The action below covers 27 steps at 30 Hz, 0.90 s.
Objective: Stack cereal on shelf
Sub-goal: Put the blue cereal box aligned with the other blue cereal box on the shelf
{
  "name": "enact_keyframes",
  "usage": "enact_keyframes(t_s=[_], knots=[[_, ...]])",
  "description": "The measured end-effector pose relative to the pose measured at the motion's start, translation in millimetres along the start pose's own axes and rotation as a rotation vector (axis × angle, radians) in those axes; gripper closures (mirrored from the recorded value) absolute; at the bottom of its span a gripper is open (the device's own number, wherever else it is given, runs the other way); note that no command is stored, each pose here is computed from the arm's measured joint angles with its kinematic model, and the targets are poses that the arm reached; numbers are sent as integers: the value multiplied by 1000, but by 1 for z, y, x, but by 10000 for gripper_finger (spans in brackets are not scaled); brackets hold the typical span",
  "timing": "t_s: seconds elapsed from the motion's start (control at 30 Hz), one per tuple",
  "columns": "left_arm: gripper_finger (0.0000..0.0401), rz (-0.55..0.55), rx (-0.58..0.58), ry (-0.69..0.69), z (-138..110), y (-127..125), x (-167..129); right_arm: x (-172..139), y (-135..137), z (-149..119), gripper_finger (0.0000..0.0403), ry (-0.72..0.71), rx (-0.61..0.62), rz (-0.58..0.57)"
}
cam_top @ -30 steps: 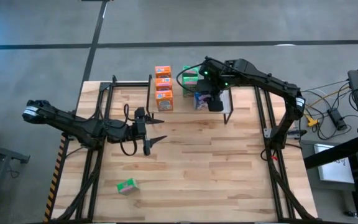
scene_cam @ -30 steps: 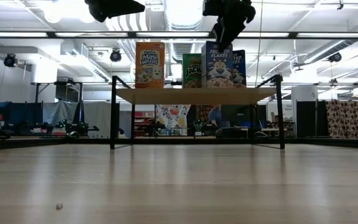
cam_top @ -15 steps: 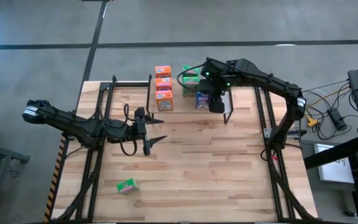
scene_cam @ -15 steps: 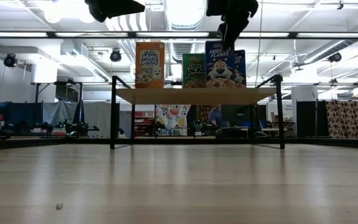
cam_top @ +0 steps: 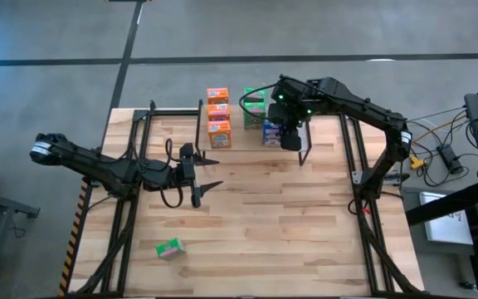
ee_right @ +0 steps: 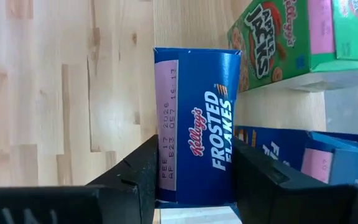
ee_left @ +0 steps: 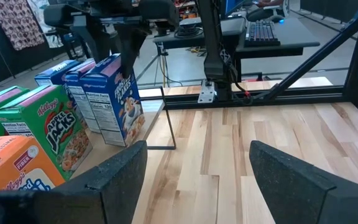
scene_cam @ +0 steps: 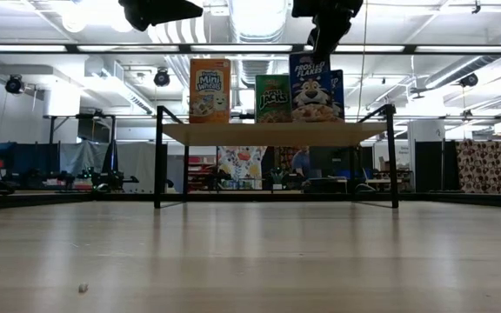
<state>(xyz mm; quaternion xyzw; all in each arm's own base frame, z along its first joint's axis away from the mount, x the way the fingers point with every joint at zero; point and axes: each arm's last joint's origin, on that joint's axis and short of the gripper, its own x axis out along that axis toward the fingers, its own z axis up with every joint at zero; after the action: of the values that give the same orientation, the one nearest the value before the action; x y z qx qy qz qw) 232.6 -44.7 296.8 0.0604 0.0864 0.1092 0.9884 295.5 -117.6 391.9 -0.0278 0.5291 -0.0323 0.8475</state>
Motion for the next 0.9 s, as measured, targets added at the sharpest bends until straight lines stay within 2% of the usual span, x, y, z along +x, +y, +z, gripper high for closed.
enact_keyframes(t_s=[0.23,0.63,0.9], knots=[[134,-1,-4,17,-2,0,0,-8,8,-8,245,36,31,66],[134,-1,-11,20,-2,0,0,-34,15,-20,250,-11,53,47],[134,-2,-14,21,-2,0,0,-24,18,-31,251,-12,51,46]])
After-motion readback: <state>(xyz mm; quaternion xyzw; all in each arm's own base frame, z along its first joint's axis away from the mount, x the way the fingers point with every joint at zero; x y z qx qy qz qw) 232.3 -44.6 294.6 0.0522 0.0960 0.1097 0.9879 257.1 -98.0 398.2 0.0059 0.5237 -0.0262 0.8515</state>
